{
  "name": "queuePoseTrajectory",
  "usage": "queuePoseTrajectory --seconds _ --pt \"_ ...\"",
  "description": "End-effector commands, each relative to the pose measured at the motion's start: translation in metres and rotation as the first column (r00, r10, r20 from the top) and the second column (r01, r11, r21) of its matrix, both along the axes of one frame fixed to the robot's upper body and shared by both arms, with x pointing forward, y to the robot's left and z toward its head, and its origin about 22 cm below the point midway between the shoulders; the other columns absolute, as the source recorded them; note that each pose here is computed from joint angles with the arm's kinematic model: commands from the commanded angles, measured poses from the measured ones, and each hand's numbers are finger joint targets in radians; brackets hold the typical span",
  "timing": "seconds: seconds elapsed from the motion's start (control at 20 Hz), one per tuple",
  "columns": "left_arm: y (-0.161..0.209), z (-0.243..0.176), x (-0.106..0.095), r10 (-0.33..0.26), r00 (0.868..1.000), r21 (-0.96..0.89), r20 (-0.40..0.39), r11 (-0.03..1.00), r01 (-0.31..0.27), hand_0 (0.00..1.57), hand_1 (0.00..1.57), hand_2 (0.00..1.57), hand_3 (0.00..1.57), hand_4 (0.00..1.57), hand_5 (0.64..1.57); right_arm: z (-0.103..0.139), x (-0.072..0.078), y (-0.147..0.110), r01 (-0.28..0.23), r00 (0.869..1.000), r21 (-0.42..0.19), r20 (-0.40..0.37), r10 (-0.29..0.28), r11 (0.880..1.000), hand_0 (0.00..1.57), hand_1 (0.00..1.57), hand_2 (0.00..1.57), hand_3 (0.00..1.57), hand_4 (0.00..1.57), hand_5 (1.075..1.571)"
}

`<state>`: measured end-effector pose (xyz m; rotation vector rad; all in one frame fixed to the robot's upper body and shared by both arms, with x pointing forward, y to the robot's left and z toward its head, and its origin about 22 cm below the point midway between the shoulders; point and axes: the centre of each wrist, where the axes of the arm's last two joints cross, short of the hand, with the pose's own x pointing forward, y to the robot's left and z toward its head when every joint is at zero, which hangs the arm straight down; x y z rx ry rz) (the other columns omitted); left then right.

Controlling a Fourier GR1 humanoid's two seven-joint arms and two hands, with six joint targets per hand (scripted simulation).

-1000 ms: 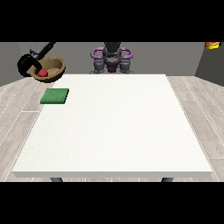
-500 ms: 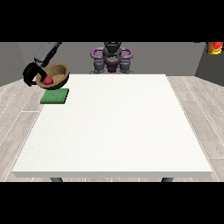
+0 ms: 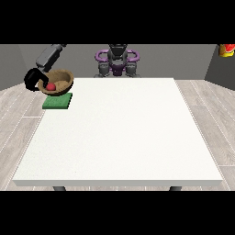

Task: Pick the cup and pour the ball into the bowl, then pick the bowl and place it on the pad

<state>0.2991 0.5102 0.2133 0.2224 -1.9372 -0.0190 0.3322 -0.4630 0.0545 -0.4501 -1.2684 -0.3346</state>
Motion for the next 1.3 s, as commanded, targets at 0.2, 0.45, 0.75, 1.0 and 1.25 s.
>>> queuePoseTrajectory --seconds 0.2,0.45,0.75,1.0,1.25 --pt "0.012 -0.005 -0.007 -0.003 1.0 -0.011 -0.017 1.0 0.003 0.0 0.0 0.0 0.0 1.19 1.562 0.024 -0.002 -0.019 0.099 0.995 -0.057 0.021 -0.098 0.993 1.54 1.54 1.44 0.88 0.0 1.553" --pt "0.021 0.007 -0.012 0.016 0.999 0.01 0.046 1.0 -0.016 0.0 0.0 0.0 0.0 1.19 1.563 0.016 0.009 -0.003 0.115 0.988 0.005 0.102 -0.115 0.993 1.46 1.46 1.41 0.83 0.0 1.532" --pt "0.023 0.016 -0.011 0.019 0.998 0.004 0.062 1.0 -0.019 0.0 0.0 0.0 0.0 1.19 1.566 0.029 0.023 0.007 0.133 0.98 -0.055 0.156 -0.123 0.99 1.26 1.26 1.35 0.91 0.11 1.529" --pt "0.015 0.015 -0.009 -0.022 0.998 0.028 0.06 0.999 0.021 0.0 0.0 0.0 0.0 1.2 1.568 0.028 0.023 0.005 0.042 0.997 -0.1 0.071 -0.035 0.994 0.0 0.0 0.21 0.0 0.0 1.442" --pt "-0.024 -0.002 0.009 -0.036 0.999 0.011 -0.004 0.999 0.036 0.0 0.0 0.0 0.0 1.19 1.569 0.004 0.019 0.01 0.008 0.999 -0.118 -0.036 -0.013 0.993 0.0 0.0 0.0 0.0 0.0 1.407"
